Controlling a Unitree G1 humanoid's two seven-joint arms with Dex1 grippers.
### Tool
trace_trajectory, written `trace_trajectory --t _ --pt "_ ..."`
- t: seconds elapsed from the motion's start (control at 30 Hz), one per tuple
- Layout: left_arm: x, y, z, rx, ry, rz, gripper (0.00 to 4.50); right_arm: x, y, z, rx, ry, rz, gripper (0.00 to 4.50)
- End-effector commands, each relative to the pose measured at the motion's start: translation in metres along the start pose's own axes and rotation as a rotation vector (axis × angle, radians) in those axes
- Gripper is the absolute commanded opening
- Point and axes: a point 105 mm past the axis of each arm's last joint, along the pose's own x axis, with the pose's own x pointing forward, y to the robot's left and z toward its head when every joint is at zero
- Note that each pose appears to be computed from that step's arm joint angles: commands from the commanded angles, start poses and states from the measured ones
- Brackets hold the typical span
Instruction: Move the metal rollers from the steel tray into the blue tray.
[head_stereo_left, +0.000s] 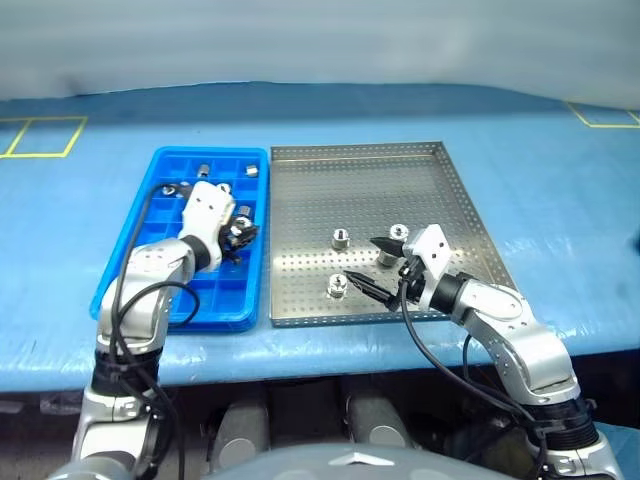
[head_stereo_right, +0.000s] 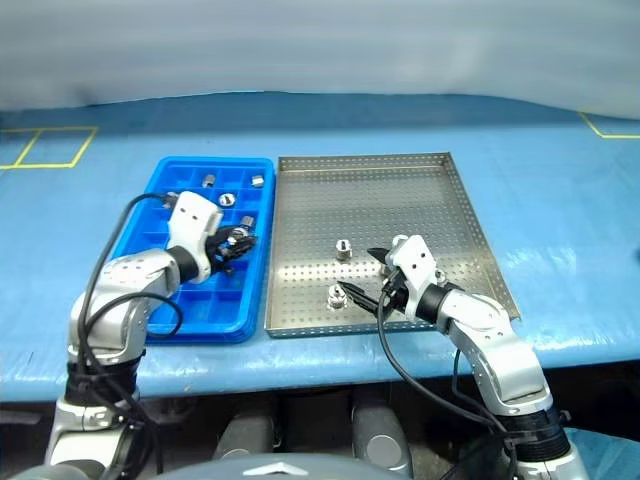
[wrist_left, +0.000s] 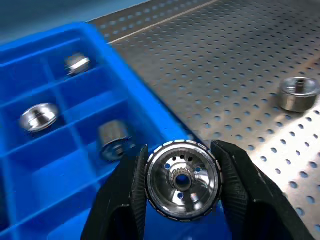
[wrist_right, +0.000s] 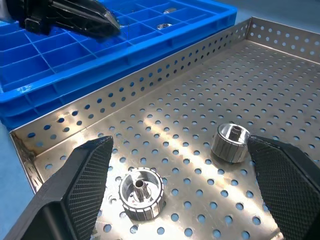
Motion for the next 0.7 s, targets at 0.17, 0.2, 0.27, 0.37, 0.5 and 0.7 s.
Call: trace_trajectory --t 0.17,0.2,0.27,0.37,0.5,0.7 --pt "-0.013 0.017 0.017 -0.106 -0.145 0.252 1.68 0.007 -0.006 0.011 -0.026 -0.02 0.015 4.5" --pt "-0.014 0.022 0.016 -0.111 -0.146 0.293 1.68 0.007 -0.005 0.011 -0.026 -0.024 0.018 4.5" --pt "-0.013 0.025 0.014 -0.122 -0.148 0.33 1.68 0.009 -0.004 0.011 -0.022 -0.027 0.021 4.5" --pt "-0.01 0.03 0.015 -0.129 -0.156 0.397 1.68 0.011 -0.001 0.008 -0.013 -0.024 0.018 4.5" --pt "-0.005 0.043 0.016 -0.124 -0.153 0.503 1.68 0.01 0.0 0.007 -0.005 -0.025 0.007 4.5" --pt "-0.007 0.061 0.017 -0.132 -0.159 0.647 1.68 0.009 -0.003 0.004 -0.005 -0.018 -0.024 4.5"
